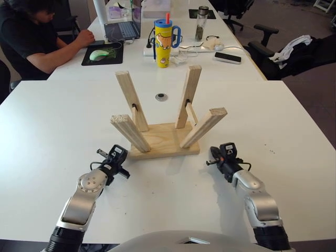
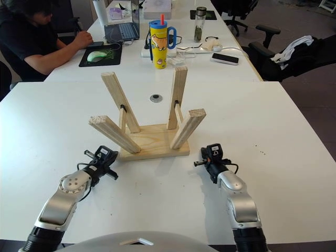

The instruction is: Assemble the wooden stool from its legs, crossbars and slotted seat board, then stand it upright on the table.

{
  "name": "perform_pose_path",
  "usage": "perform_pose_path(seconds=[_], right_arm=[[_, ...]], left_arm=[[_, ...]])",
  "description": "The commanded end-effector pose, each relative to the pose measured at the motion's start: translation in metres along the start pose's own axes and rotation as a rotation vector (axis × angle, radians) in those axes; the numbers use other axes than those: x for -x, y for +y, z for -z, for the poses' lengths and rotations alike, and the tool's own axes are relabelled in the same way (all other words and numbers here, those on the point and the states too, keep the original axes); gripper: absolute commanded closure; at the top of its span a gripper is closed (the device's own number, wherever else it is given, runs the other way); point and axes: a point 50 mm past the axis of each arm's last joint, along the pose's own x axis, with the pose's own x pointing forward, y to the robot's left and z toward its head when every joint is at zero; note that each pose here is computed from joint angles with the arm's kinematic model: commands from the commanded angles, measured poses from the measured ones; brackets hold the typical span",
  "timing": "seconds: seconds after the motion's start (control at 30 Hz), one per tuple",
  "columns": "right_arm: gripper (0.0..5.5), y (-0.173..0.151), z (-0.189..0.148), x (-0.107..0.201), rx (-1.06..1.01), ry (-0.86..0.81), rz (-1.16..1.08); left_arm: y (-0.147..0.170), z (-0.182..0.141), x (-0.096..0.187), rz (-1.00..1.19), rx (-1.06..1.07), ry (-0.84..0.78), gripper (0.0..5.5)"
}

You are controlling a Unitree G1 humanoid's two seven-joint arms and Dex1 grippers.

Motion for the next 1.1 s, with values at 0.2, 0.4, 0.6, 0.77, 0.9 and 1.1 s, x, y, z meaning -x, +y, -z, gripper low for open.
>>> perform_pose_path(seconds=[0.2,0.4,0.6,0.77,0.9,1.1], right_arm=[[5.5,0.061,-0.017,-0.007,-0.096,-0.071,-0.327],[5.5,0.078,-0.063,0.007,-0.148,-0.236,-0.489],[5.5,0.079,-0.097,0.018,-0.119,-0.298,-0.568],[5.5,0.078,-0.106,0.029,-0.041,-0.271,-0.656],[5.5,0.084,-0.119,0.046,-0.02,-0.303,-0.778],[5.5,0.072,-0.13,0.047,0.003,-0.313,-0.742]], left_arm=[[-0.044,-0.008,-0.009,0.284,0.168,0.025,5.47],[-0.059,-0.082,0.009,0.584,0.283,-0.308,5.47],[-0.051,-0.13,0.037,0.777,0.225,-0.468,5.47],[-0.034,-0.133,0.05,0.827,0.16,-0.422,5.47],[-0.022,-0.128,0.063,0.906,0.106,-0.353,5.47],[0.008,-0.137,0.072,0.873,0.074,-0.364,5.47]])
